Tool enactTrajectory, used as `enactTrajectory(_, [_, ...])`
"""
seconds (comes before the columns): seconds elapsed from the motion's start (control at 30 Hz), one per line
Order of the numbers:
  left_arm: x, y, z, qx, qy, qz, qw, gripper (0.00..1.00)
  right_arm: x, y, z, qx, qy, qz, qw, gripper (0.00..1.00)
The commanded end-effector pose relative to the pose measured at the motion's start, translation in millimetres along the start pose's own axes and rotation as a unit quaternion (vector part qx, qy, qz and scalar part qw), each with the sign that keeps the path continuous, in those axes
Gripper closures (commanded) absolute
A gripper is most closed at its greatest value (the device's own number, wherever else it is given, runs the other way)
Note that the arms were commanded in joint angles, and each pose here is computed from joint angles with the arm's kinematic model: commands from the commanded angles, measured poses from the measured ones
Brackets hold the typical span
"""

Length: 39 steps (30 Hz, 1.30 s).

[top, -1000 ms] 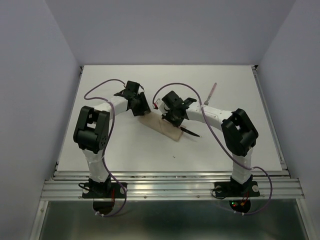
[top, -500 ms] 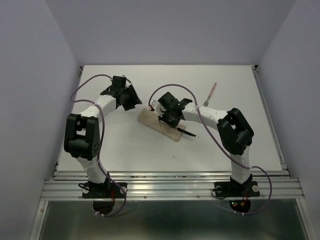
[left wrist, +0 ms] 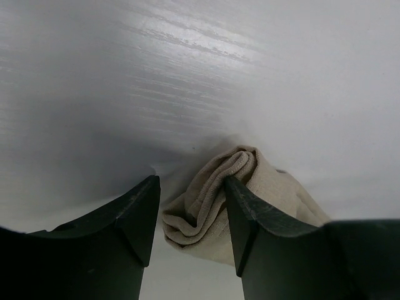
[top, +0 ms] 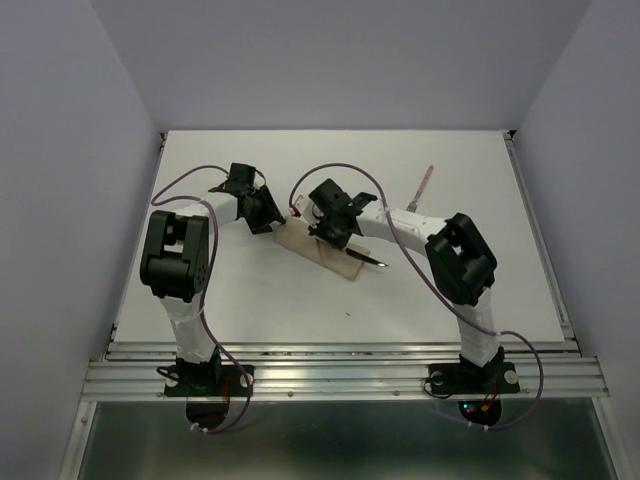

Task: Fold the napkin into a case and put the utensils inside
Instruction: Insert the knife into the folded napkin.

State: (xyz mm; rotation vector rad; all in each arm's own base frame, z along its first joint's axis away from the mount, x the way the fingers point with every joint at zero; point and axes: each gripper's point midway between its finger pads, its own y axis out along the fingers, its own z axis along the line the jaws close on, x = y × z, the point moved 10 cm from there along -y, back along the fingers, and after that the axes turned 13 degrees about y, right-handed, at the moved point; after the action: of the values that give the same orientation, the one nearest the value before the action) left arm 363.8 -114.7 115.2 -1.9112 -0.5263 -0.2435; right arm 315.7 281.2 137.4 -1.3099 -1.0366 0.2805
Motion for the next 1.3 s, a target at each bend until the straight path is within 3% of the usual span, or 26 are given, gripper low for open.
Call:
enactTrajectory(0.0, [-3.2,1.0,-2.9,-0.012,0.007,0.004,1.0,0.44,26.0,0.9,5.3,0.011,-0.019,-0.043,0.999,0.99])
enactTrajectory(1.07, [-10.1,-0.5,-3.9,-0.016,0.019,0.011,1.0,0.44,64.5,25.4,22.3,0.021,-0.019,-0.08,0.996,0.99])
enactTrajectory(1.27, [-11.8,-0.2,-2.7,-0.012,0.027,0.015,0.999,0.44,62.4,13.9,22.6,0.02,-0.001,-0.066,0.998,0.81])
